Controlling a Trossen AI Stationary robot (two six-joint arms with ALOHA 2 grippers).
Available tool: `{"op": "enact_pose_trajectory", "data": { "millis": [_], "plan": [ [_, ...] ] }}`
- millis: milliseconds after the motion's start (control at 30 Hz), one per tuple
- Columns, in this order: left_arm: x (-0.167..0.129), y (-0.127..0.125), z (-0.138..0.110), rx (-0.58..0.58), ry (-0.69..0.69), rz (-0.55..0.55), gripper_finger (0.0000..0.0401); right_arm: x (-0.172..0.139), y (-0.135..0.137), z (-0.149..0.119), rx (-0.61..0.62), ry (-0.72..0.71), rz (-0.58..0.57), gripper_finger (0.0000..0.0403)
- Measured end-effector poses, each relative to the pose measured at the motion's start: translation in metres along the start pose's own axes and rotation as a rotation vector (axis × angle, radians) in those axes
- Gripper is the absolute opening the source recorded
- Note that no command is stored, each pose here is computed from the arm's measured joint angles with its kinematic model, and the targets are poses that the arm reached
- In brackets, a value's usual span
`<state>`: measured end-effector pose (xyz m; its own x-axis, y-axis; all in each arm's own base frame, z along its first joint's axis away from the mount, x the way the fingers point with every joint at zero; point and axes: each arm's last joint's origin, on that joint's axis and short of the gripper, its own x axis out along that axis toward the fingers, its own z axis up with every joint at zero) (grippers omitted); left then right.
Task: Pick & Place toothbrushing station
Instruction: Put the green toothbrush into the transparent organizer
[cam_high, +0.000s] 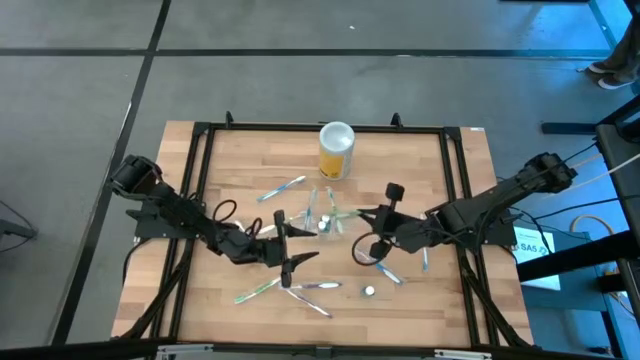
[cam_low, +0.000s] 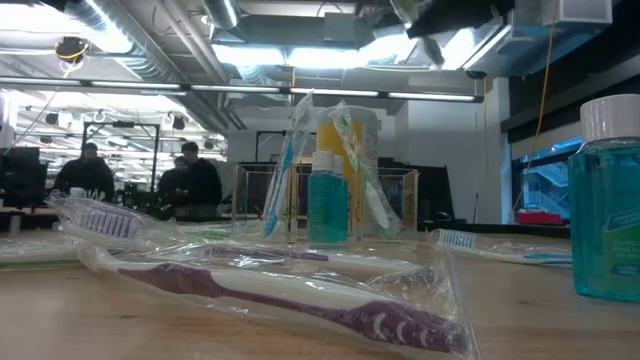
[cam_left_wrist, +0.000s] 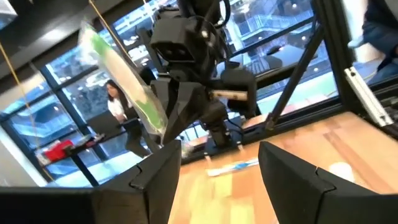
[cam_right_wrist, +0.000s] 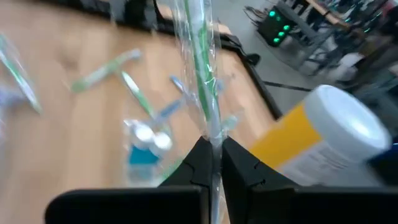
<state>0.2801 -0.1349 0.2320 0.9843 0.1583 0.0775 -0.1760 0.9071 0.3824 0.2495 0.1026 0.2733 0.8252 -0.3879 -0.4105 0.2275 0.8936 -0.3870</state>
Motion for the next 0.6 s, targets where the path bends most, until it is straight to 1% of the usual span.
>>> {"op": "enact_pose_trajectory", "data": {
  "millis": [100, 167, 233, 333, 467, 600],
  "plan": [
    [-0.001, -0.002, -0.001, -0.065, 0.013, -0.01, 0.0208, -0.002, 0.001, -0.003, -0.126, 0.052, -0.057, 0.0015],
    [-0.001, 0.0, -0.001, -0.099, 0.029, -0.014, 0.0206, -0.003, 0.003, -0.004, -0.238, 0.092, -0.093, 0.0015],
    [-0.001, 0.005, 0.0, -0.15, 0.048, -0.01, 0.0205, -0.003, 0.006, -0.001, -0.338, 0.106, -0.113, 0.0015],
    [-0.002, 0.017, 0.002, -0.262, 0.079, -0.007, 0.0203, -0.001, 0.014, 0.004, -0.476, 0.112, -0.163, 0.0015],
    [-0.005, 0.038, 0.006, -0.443, 0.123, -0.069, 0.0202, 0.005, 0.028, 0.008, -0.708, 0.142, -0.223, 0.0015],
    [-0.01, 0.057, 0.011, -0.613, 0.157, -0.191, 0.0202, 0.014, 0.043, 0.008, -0.903, 0.196, -0.329, 0.0015]
  ]
}}
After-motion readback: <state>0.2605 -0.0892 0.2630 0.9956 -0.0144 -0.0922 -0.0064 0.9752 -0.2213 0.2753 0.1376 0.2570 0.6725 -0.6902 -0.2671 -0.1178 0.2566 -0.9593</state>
